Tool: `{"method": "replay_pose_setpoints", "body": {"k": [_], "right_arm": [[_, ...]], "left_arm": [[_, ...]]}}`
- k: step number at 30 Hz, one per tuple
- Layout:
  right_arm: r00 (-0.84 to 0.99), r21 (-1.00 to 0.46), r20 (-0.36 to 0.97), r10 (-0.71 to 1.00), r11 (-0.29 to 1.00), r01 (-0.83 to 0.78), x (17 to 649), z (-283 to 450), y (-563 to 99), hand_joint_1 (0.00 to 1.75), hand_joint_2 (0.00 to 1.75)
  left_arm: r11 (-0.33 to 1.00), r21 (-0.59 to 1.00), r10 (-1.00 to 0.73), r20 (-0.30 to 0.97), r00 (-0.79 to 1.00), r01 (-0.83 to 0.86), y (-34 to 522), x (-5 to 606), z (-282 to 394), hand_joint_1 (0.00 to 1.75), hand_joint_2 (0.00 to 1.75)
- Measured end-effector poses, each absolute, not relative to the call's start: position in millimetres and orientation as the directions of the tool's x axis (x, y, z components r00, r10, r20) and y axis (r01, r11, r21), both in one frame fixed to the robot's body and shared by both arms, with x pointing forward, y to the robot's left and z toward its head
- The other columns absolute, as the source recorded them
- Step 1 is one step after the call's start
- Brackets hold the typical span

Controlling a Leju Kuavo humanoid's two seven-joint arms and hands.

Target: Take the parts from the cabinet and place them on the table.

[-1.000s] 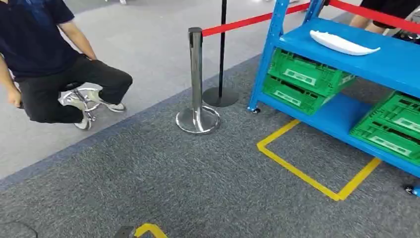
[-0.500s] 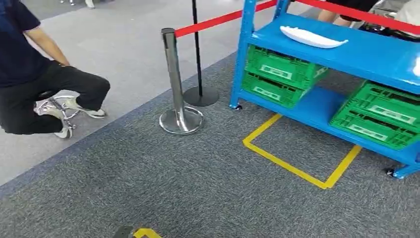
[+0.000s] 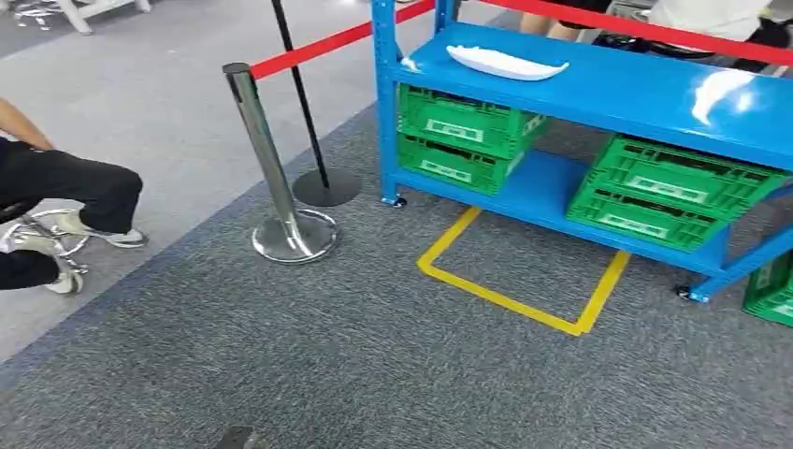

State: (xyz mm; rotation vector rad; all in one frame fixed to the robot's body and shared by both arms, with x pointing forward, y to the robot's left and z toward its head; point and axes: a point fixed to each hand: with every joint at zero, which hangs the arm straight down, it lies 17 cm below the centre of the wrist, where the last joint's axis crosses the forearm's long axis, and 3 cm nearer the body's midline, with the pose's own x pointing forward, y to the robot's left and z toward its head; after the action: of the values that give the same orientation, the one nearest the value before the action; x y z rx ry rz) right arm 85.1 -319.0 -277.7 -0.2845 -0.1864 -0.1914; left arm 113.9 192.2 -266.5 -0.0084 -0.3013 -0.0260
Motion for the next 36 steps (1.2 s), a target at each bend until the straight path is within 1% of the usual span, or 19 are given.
{"method": "replay_pose_setpoints", "body": {"k": [4, 32, 36], "right_arm": [[0.967, -0.262, 0.196, -0.161, 0.942, 0.21, 76.4, -278.9, -318.9, 0.0, 0.0], [0.966, -0.246, 0.204, -0.156, 0.947, 0.205, 85.6, -278.1, -315.5, 0.0, 0.0], [0.97, -0.25, 0.189, -0.156, 0.947, 0.201, 76.1, -279.4, -315.7, 0.0, 0.0]], "left_arm": [[0.999, -0.004, -0.031, 0.3, 0.953, 0.034, 191.1, 115.9, -265.9, 0.0, 0.0], [0.999, 0.001, -0.042, 0.301, 0.953, 0.044, 192.0, 115.1, -266.2, 0.0, 0.0], [0.999, -0.001, -0.044, 0.304, 0.952, 0.046, 190.6, 117.3, -265.6, 0.0, 0.0]]}}
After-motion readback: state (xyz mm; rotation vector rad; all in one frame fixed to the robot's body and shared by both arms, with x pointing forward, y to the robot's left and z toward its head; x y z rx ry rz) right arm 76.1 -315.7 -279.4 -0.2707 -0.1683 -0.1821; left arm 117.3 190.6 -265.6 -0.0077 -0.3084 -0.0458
